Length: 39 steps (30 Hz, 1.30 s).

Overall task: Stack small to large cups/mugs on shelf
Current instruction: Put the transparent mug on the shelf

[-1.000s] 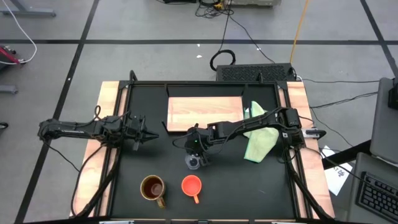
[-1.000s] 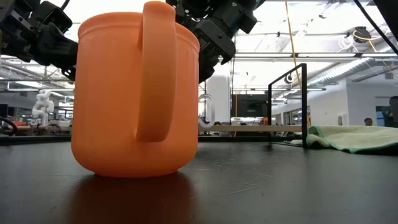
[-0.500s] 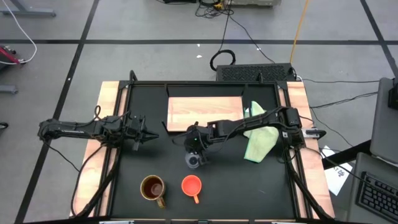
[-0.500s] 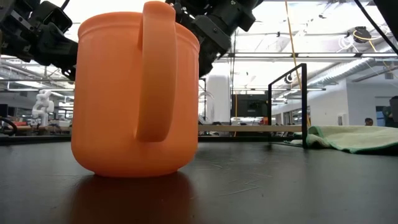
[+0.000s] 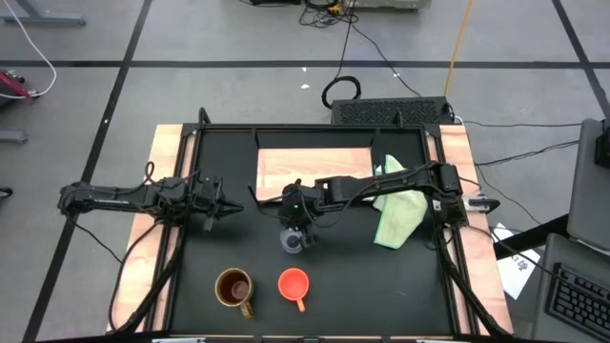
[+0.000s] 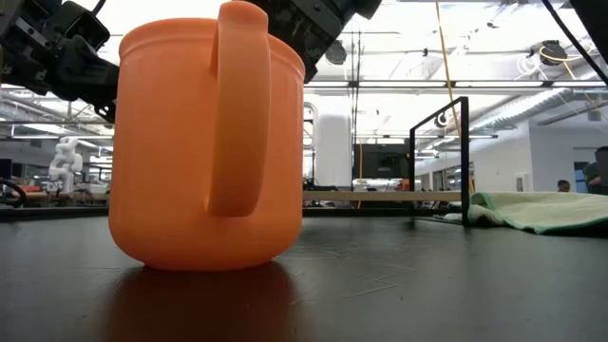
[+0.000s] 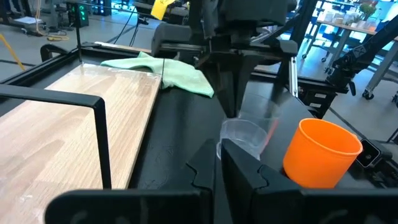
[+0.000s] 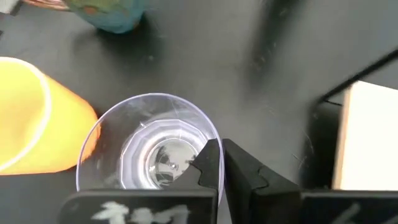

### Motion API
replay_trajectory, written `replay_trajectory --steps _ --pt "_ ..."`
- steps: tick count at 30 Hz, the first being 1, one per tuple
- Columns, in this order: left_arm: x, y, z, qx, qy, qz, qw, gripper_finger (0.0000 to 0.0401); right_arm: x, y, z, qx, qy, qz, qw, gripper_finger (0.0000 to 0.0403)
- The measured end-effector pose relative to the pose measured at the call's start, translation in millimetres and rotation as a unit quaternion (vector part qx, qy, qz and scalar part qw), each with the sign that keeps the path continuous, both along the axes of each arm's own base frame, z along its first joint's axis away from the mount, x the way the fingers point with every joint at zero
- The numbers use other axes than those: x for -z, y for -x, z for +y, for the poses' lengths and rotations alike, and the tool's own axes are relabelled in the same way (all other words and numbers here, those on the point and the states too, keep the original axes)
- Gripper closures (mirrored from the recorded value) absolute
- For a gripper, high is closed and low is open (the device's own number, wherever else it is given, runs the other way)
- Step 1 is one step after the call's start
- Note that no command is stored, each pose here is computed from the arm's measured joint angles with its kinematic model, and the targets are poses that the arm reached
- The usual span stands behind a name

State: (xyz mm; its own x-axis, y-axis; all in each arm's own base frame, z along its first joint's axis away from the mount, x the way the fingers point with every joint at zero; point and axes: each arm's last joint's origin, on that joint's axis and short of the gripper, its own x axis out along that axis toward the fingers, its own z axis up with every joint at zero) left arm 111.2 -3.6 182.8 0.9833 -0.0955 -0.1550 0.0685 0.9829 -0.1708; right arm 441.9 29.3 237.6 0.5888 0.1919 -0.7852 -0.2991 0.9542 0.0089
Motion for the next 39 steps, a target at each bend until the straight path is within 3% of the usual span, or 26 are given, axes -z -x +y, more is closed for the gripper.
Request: replay_trajectory --steps 7,15,21,29,39 --pt "0 0 0 0.000 0.000 0.000 1.000 0.0375 -25 9 -10 0.066 0.065 -0.002 0.996 0.0403" --pt "0 0 0 -0.003 -0.005 0.002 1.000 0.0375 -65 27 -35 0.148 0.034 -0.042 0.987 0.0403" --pt "1 0 0 -0.003 -0.005 0.002 1.000 0.0375 -77 38 -52 0.199 0.021 -0.039 0.979 0.0403" --pt "1 0 0 -0.003 -0.004 0.003 1.000 0.0375 -91 52 -45 0.186 0.020 -0.071 0.980 0.0403" --pt "-2 0 0 -0.004 -0.002 -0.010 1.000 0.0375 -83 103 -30 0.171 -0.008 -0.172 0.970 0.0403"
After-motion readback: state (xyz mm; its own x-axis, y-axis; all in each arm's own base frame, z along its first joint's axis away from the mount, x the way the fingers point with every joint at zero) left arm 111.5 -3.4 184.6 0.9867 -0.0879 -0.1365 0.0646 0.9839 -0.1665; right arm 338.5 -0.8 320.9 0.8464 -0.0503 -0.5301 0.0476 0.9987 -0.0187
